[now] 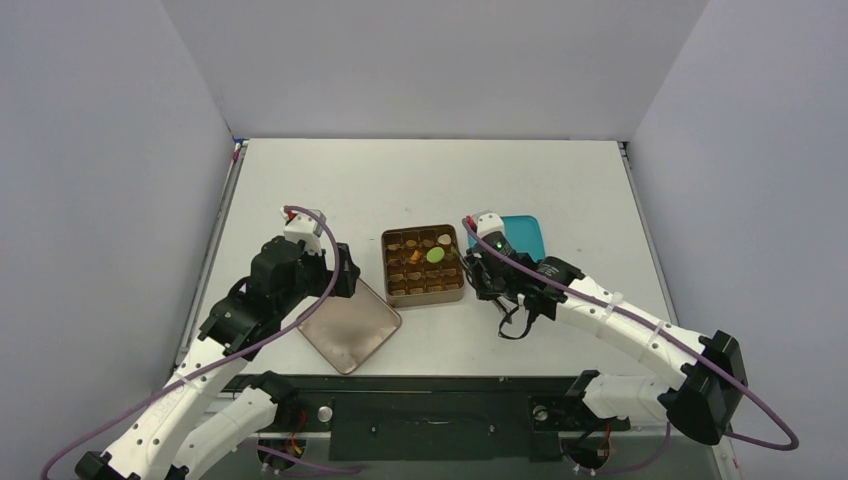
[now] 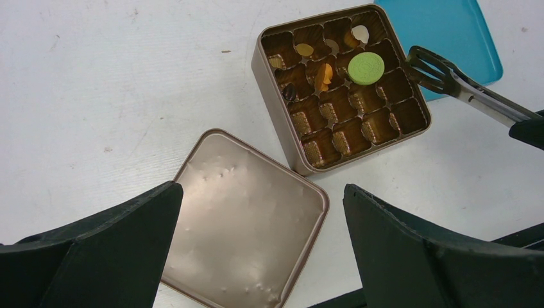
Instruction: Pack the cookies
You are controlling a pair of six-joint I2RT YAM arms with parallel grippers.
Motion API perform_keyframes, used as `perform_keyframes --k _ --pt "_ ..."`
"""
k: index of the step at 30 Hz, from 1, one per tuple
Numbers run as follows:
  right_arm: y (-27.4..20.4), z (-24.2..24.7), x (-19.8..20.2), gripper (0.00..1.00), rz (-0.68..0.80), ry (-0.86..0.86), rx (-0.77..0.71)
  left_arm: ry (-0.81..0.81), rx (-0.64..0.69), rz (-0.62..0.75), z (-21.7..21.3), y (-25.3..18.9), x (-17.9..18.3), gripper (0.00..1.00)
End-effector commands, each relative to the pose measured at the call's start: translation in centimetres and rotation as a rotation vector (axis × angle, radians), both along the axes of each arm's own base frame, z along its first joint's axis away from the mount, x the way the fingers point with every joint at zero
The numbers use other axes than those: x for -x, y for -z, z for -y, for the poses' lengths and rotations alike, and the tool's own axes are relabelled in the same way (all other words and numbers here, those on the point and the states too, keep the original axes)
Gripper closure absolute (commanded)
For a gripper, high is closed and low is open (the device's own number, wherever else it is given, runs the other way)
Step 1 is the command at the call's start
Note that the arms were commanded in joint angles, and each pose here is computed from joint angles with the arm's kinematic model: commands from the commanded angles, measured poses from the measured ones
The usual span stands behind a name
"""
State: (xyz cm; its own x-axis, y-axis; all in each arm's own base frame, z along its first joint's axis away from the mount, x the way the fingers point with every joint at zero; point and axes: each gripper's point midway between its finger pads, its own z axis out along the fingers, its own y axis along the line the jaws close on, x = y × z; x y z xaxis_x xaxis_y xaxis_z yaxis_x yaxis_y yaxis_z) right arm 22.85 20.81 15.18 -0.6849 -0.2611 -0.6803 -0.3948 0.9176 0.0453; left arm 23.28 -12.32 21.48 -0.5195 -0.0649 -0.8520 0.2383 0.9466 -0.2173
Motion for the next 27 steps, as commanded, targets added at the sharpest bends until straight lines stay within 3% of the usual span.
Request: perform_keyframes --k 1,13,27 --pt "0.5 -0.8 -0.3 1.00 -0.002 0.011 -0.028 -0.011 0.015 0.028 0.0 -0.9 -0.4 0.03" --pt "1.9 -2.4 -0.7 1.00 -0.044 0.004 -0.048 -0.011 0.015 0.029 -0.1 -1.0 -0.4 0.03" --pt "0.0 -3.7 -1.6 1.00 -0.017 0.001 -0.087 -0.010 0.018 0.032 0.0 -1.1 -0.4 0.03"
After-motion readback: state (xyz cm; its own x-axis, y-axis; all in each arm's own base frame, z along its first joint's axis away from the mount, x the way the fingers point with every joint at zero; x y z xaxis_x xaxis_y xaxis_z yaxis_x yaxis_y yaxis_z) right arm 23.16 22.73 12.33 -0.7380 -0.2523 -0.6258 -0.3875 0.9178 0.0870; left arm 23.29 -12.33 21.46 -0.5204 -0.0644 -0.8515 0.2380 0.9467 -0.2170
